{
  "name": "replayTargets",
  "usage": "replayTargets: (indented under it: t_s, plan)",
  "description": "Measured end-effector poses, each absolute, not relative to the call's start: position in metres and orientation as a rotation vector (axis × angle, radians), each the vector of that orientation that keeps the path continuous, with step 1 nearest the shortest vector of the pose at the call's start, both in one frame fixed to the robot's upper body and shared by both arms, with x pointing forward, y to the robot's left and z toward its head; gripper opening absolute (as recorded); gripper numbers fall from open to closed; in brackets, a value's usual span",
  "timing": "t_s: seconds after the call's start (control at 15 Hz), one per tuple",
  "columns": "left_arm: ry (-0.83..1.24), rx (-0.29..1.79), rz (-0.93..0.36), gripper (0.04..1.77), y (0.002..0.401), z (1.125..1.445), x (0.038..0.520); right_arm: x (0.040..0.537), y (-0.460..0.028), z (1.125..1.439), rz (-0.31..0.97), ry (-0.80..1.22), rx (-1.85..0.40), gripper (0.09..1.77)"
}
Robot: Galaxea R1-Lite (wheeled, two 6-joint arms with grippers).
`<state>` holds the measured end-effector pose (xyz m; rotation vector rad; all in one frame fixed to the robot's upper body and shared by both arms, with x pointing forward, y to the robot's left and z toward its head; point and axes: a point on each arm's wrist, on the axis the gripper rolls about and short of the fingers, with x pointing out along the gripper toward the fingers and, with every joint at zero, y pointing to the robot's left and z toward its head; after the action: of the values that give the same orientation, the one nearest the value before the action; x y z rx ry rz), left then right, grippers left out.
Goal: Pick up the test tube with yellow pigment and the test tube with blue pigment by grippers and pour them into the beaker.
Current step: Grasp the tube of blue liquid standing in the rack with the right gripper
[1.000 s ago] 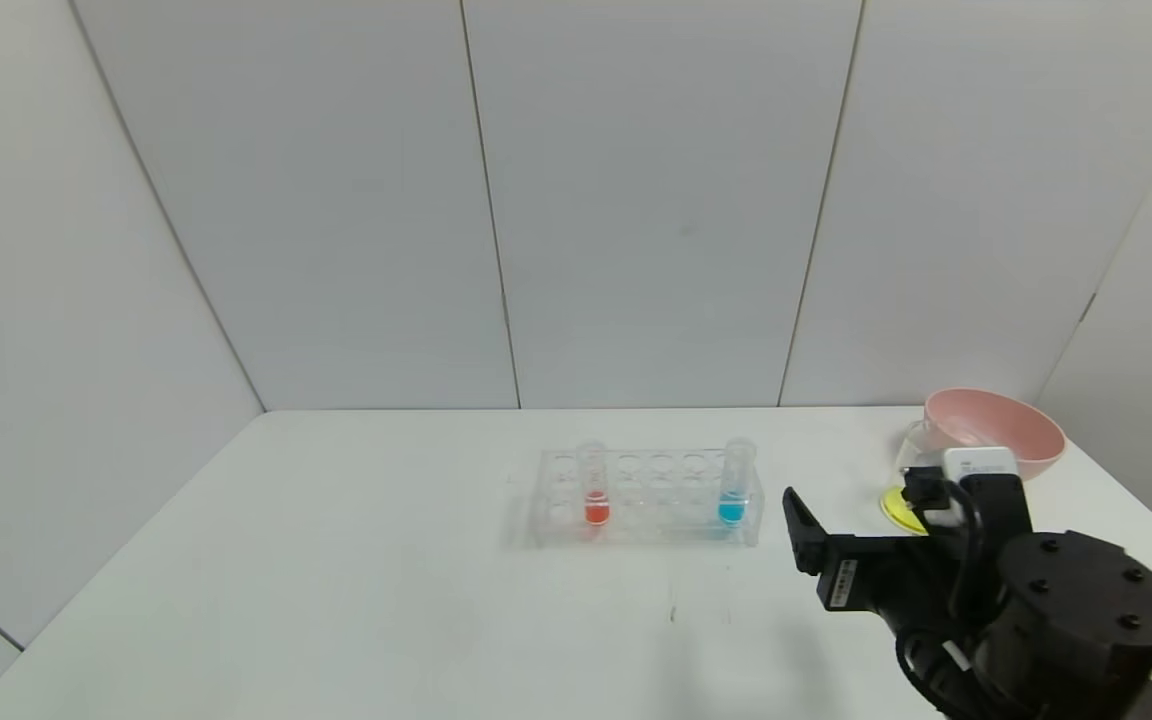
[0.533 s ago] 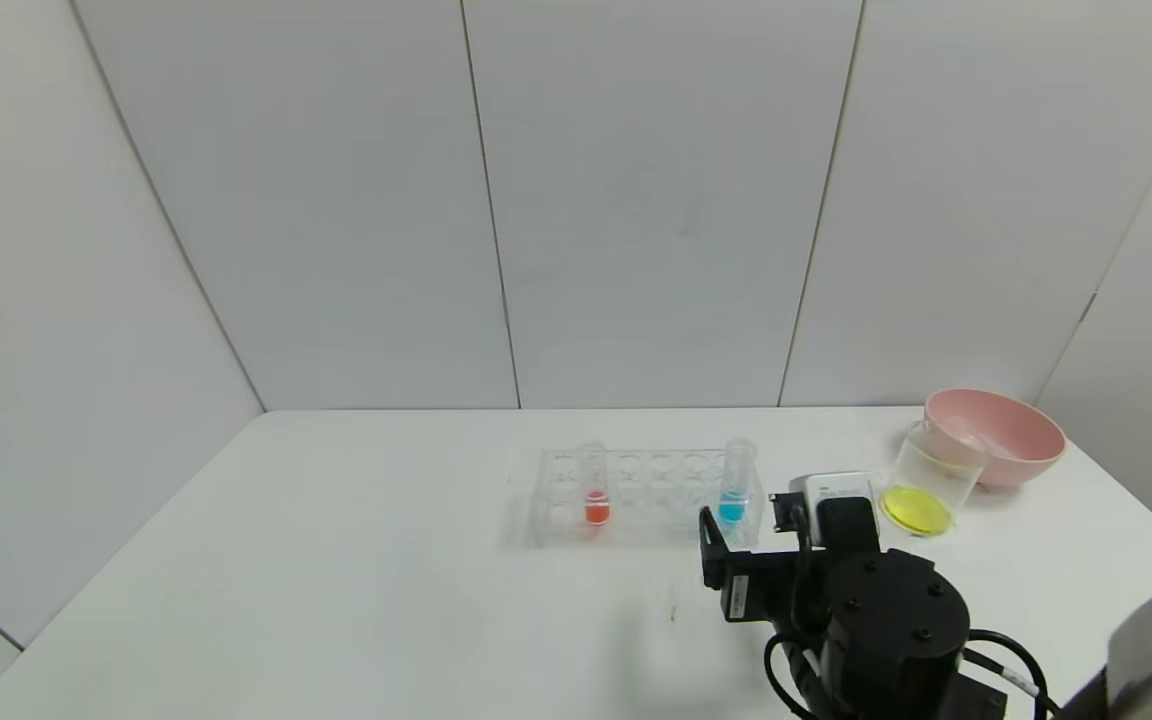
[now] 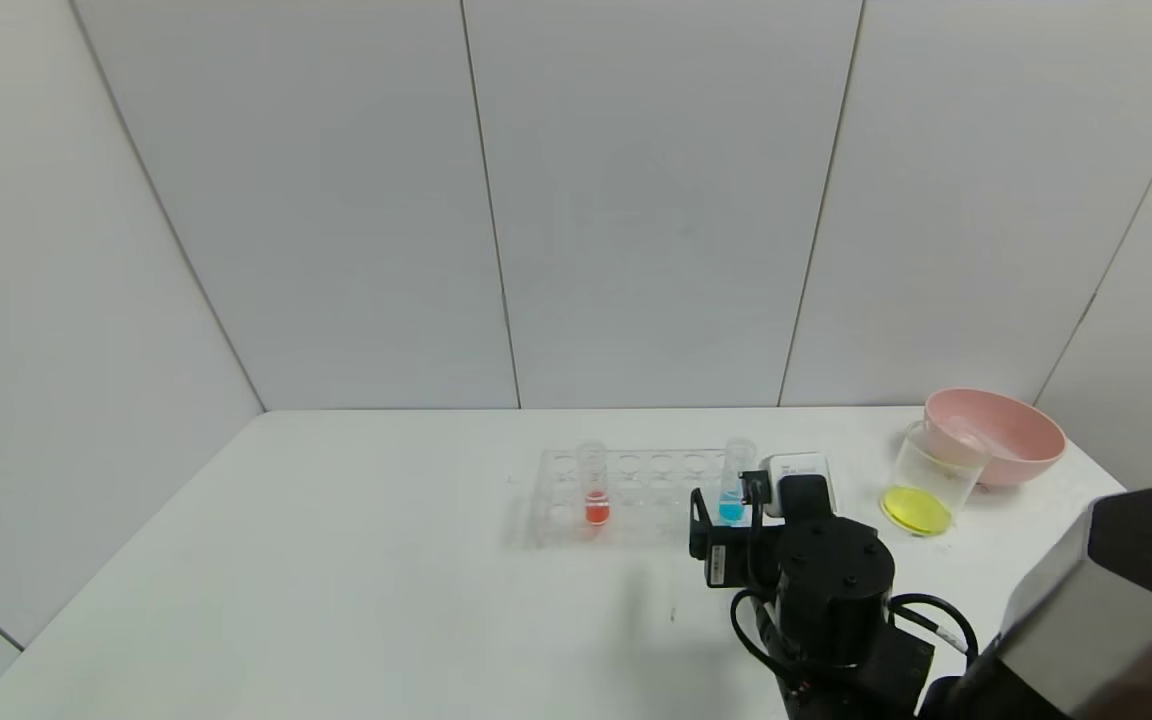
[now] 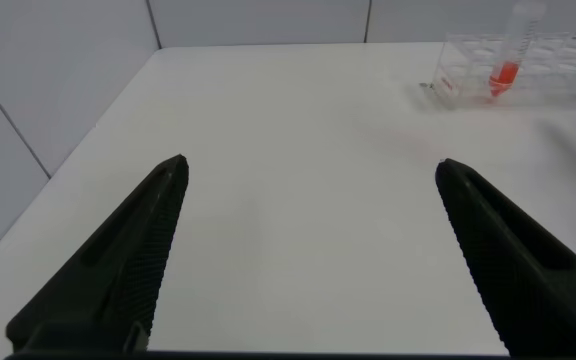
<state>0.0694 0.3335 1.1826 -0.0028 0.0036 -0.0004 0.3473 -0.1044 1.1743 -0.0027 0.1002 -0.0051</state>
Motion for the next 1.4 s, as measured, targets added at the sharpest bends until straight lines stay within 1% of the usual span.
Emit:
replayTargets:
  t_s: [0.2, 0.4, 0.6, 0.87, 1.2, 1.27, 1.4]
  plan:
    - [0.004, -0.003, 0.0, 1.76, 0.334, 1.183, 0.069, 0.369, -0.102, 1.178, -0.037, 0.063, -0.011, 1.7]
    - [0.004, -0.003, 0.0, 1.76, 0.334, 1.183, 0.069, 0.385, -0.1, 1.175, -0.016, 0.052, -0.008, 1.71]
    - [0.004, -0.003, 0.0, 1.76, 0.334, 1.183, 0.069, 0.396, -0.106, 1.17, 0.007, 0.06, -0.01, 1.71]
    - [0.004, -0.003, 0.0, 1.76, 0.334, 1.183, 0.069, 0.408, -0.115, 1.17, -0.015, 0.068, -0.015, 1.71]
    - [0.004, -0.003, 0.0, 1.76, 0.334, 1.183, 0.069, 0.413, -0.117, 1.172, -0.01, 0.064, -0.01, 1.71]
    - [0.004, -0.003, 0.0, 1.76, 0.334, 1.183, 0.069, 0.413, -0.117, 1.172, -0.01, 0.065, -0.01, 1.52]
    - [0.004, -0.003, 0.0, 1.76, 0.334, 1.183, 0.069, 0.412, -0.117, 1.171, -0.01, 0.066, -0.011, 1.19]
